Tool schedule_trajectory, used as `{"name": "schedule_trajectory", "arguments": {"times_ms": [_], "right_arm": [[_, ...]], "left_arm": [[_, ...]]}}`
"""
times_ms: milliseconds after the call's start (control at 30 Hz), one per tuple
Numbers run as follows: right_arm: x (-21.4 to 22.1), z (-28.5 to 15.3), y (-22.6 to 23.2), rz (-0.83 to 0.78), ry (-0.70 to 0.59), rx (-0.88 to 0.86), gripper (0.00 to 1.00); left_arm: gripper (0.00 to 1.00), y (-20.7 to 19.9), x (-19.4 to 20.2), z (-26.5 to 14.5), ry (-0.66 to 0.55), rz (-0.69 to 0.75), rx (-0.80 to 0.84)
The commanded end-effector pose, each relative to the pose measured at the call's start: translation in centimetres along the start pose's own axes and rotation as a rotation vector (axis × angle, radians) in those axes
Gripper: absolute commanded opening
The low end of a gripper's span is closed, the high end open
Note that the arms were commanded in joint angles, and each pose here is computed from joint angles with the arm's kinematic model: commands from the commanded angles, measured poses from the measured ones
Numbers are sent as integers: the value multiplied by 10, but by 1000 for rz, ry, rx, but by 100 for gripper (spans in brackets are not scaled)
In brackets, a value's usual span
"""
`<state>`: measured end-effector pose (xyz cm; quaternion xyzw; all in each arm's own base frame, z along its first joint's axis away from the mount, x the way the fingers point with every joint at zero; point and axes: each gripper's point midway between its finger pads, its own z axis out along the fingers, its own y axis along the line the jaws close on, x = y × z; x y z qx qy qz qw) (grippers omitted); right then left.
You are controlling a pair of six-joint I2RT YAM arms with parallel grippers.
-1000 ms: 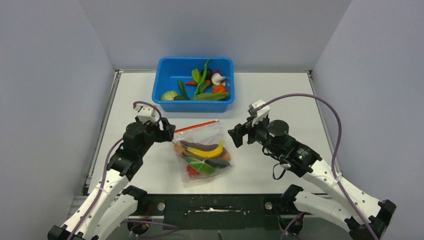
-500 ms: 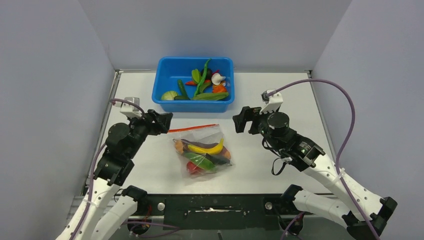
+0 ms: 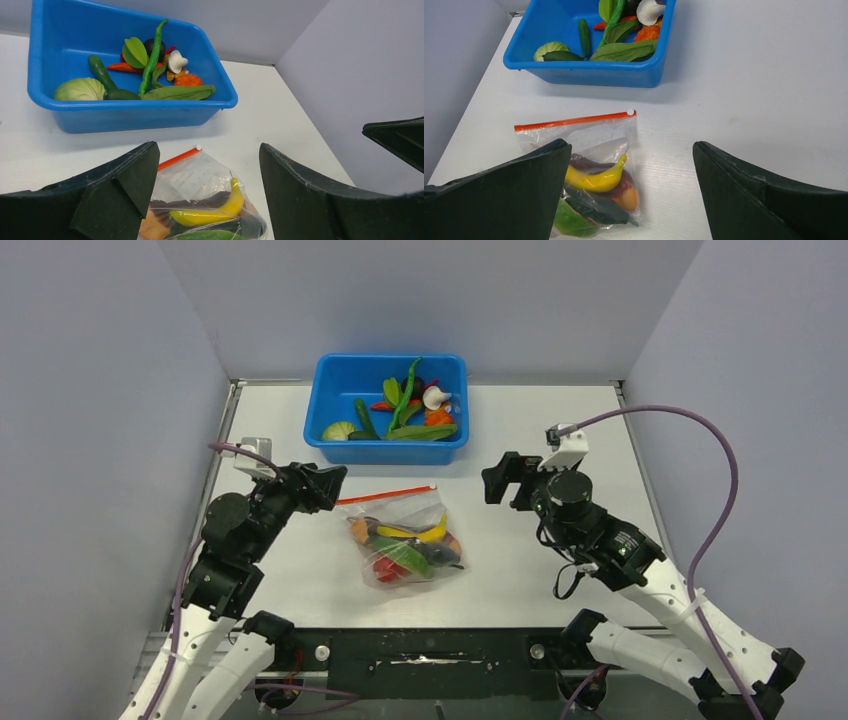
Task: Place the food in the zip-top bag and seal the zipper
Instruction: Reset both arms
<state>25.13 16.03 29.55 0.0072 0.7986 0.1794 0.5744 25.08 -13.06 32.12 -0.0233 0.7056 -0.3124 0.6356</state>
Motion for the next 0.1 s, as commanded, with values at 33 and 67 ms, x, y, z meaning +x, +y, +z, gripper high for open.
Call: {"name": "schedule_trajectory", "arguments": {"times_ms": [33,67], "right_arm": [[-15,-2,-1,55,-50,16,98],[-15,-1,-1,57,-51,19,98]], "left_arm": [[73,-13,-25,-2,-84,4,44],[73,-12,-26,-2,-94,7,44]]}}
